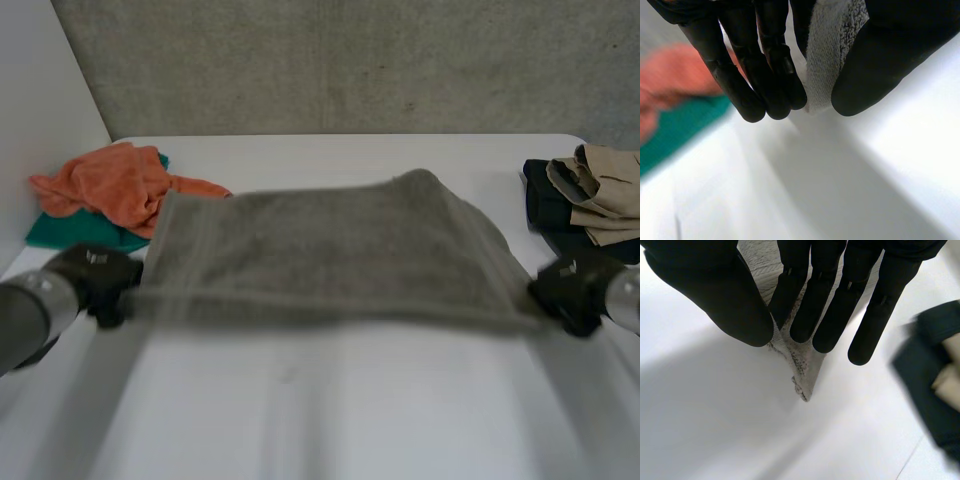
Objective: Fold the laundry.
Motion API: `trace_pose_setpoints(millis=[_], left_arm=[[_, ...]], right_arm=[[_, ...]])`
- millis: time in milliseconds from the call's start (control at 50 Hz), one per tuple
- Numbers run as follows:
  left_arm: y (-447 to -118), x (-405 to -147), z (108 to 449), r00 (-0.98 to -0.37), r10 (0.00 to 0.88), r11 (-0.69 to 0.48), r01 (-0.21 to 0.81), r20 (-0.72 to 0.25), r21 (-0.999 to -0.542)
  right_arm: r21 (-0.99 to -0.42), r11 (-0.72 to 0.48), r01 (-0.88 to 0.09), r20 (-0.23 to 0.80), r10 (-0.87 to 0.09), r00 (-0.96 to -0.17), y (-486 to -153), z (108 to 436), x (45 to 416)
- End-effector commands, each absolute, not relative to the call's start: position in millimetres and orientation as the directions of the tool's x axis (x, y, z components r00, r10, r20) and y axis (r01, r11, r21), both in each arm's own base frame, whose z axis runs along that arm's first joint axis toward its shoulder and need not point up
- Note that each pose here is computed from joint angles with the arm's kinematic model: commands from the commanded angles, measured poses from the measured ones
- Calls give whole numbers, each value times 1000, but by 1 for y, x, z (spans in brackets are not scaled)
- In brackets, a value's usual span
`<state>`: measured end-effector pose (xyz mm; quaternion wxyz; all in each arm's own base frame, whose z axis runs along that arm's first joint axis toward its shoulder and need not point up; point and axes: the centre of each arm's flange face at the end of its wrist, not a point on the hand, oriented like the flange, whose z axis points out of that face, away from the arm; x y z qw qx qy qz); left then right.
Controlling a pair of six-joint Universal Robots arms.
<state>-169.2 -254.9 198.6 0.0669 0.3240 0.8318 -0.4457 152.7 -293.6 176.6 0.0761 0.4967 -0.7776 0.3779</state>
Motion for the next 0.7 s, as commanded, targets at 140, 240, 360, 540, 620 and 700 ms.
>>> trace_pose_setpoints(millis=[140,240,360,540,620,700], left_arm=[[-251,-156,204,-626,600,313,756,-498,-575],[-290,-174,209,-699,501,276,687,-510,-672],[-329,-180,211,-759,368,289,642,-537,-710],[-389,-202,214,-803,228,217,593,-551,-775],[-404,-212,206,-820,195,223,571,-538,-790],[-409,-224,200,-822,201,226,568,-533,-792]], right_arm=[[-428,185,-885,514,-755,-407,-290,183,150],[-510,90,-855,613,-660,-435,-314,184,178],[-615,-12,-788,683,-509,-525,-351,188,198],[-679,-171,-714,717,-360,-596,-411,169,241],[-674,-184,-715,728,-333,-600,-430,153,256],[-674,-207,-709,733,-301,-610,-445,142,267]])
